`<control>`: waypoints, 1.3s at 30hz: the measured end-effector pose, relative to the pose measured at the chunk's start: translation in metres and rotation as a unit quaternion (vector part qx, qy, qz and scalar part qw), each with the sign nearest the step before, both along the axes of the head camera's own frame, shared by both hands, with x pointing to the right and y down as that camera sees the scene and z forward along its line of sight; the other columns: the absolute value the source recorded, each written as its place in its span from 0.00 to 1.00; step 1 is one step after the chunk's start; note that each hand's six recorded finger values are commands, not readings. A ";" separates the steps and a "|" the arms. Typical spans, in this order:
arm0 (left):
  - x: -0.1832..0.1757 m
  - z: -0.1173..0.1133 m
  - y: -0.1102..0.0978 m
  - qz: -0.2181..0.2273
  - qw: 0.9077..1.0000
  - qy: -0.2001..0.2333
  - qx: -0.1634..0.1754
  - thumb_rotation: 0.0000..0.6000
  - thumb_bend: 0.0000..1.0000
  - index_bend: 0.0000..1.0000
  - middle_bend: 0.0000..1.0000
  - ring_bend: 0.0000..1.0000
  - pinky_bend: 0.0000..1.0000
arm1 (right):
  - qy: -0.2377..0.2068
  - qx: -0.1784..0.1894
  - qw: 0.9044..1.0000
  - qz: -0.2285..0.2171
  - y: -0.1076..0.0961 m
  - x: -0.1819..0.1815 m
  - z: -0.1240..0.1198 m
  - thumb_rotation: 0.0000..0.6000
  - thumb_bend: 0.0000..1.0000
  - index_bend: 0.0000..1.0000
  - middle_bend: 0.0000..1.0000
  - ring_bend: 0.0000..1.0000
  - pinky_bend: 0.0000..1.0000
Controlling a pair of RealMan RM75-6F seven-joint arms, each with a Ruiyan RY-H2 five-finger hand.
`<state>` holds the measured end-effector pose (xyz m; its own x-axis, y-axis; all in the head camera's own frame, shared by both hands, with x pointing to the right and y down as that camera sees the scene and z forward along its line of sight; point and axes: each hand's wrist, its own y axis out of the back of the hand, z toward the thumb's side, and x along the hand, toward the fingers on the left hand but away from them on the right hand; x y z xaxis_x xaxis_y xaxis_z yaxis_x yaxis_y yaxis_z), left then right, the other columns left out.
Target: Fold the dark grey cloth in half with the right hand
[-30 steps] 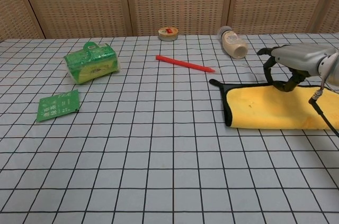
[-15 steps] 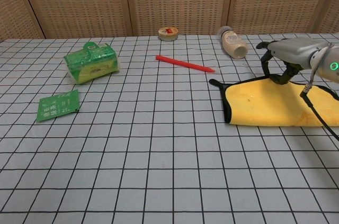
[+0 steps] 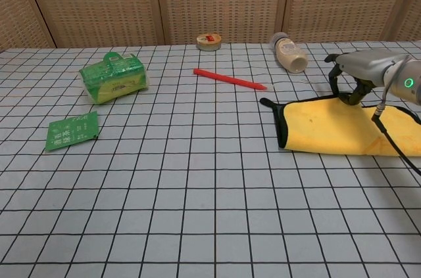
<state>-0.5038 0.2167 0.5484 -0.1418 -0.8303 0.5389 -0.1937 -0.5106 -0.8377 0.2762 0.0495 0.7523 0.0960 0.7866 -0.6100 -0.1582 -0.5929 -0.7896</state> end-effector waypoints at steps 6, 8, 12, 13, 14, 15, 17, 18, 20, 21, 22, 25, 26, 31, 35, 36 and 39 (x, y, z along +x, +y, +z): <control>0.000 0.000 0.000 0.000 1.000 0.001 0.000 1.00 0.00 0.00 0.00 0.00 0.00 | -0.003 -0.002 1.000 -0.009 0.004 -0.006 0.002 1.00 0.64 0.63 0.02 0.00 0.00; 0.000 -0.001 0.000 0.000 1.000 0.001 0.000 1.00 0.00 0.00 0.00 0.00 0.00 | -0.003 -0.001 1.000 -0.009 0.004 -0.007 0.002 1.00 0.52 0.62 0.02 0.00 0.00; 0.000 -0.001 0.000 -0.001 1.000 0.001 0.001 1.00 0.00 0.00 0.00 0.00 0.00 | 0.001 0.002 1.000 -0.010 0.004 -0.007 0.002 1.00 0.21 0.39 0.00 0.00 0.00; -0.001 -0.001 0.000 -0.001 1.000 0.001 0.001 1.00 0.00 0.00 0.00 0.00 0.00 | 0.000 0.003 1.000 -0.010 0.004 -0.007 0.002 1.00 0.17 0.34 0.00 0.00 0.00; -0.001 -0.001 0.000 -0.001 1.000 0.001 0.001 1.00 0.00 0.00 0.00 0.00 0.00 | -0.001 0.004 1.000 -0.009 0.003 -0.007 0.001 1.00 0.14 0.27 0.00 0.00 0.00; -0.001 -0.001 0.000 -0.002 1.000 0.001 0.001 1.00 0.00 0.00 0.00 0.00 0.00 | -0.002 0.007 1.000 -0.007 0.003 -0.007 0.000 1.00 0.13 0.23 0.00 0.00 0.00; -0.001 -0.001 0.000 -0.002 1.000 0.002 0.001 1.00 0.00 0.00 0.00 0.00 0.00 | -0.005 0.013 1.000 -0.005 0.002 -0.006 -0.002 1.00 0.13 0.18 0.00 0.00 0.00; -0.001 -0.001 0.000 -0.001 1.000 0.002 0.001 1.00 0.00 0.00 0.00 0.00 0.00 | -0.009 0.017 1.000 -0.003 0.001 -0.007 -0.004 1.00 0.13 0.18 0.00 0.00 0.00; -0.001 -0.001 0.000 -0.001 1.000 0.002 0.001 1.00 0.00 0.00 0.00 0.00 0.00 | -0.016 0.022 1.000 -0.001 0.000 -0.007 -0.008 1.00 0.13 0.18 0.00 0.00 0.00; -0.001 -0.001 0.000 -0.001 1.000 0.002 0.001 1.00 0.00 0.00 0.00 0.00 0.00 | -0.019 0.025 0.999 -0.001 0.000 -0.006 -0.011 1.00 0.13 0.18 0.00 0.00 0.00; -0.001 -0.001 0.000 -0.001 1.000 0.003 0.001 1.00 0.00 0.00 0.00 0.00 0.00 | -0.021 0.028 0.999 -0.001 -0.001 -0.005 -0.014 1.00 0.13 0.18 0.00 0.00 0.00; 0.000 -0.001 0.000 0.000 1.000 0.004 0.000 1.00 0.00 0.00 0.00 0.00 0.00 | -0.026 0.038 0.999 -0.002 -0.003 0.000 -0.025 1.00 0.13 0.22 0.00 0.00 0.00; 0.000 -0.001 0.001 0.001 1.000 0.004 0.000 1.00 0.00 0.00 0.00 0.00 0.00 | -0.027 0.041 0.999 -0.002 -0.003 0.003 -0.029 1.00 0.13 0.24 0.00 0.00 0.00; 0.003 -0.003 0.001 0.005 1.000 0.008 0.003 1.00 0.00 0.00 0.00 0.00 0.00 | -0.022 0.054 0.998 0.006 -0.001 0.030 -0.053 1.00 0.15 0.32 0.00 0.00 0.00; 0.004 -0.005 0.002 0.009 1.000 0.010 0.005 1.00 0.00 0.00 0.00 0.00 0.00 | -0.009 0.053 0.998 0.028 0.006 0.059 -0.062 1.00 0.25 0.38 0.00 0.00 0.00; 0.005 -0.005 0.002 0.009 1.000 0.010 0.005 1.00 0.00 0.00 0.00 0.00 0.00 | -0.006 0.050 0.998 0.035 0.008 0.065 -0.062 1.00 0.28 0.38 0.00 0.00 0.00; 0.006 -0.006 0.002 0.011 1.000 0.011 0.007 1.00 0.00 0.00 0.00 0.00 0.00 | -0.002 0.036 0.998 0.057 0.013 0.079 -0.060 1.00 0.33 0.39 0.00 0.00 0.00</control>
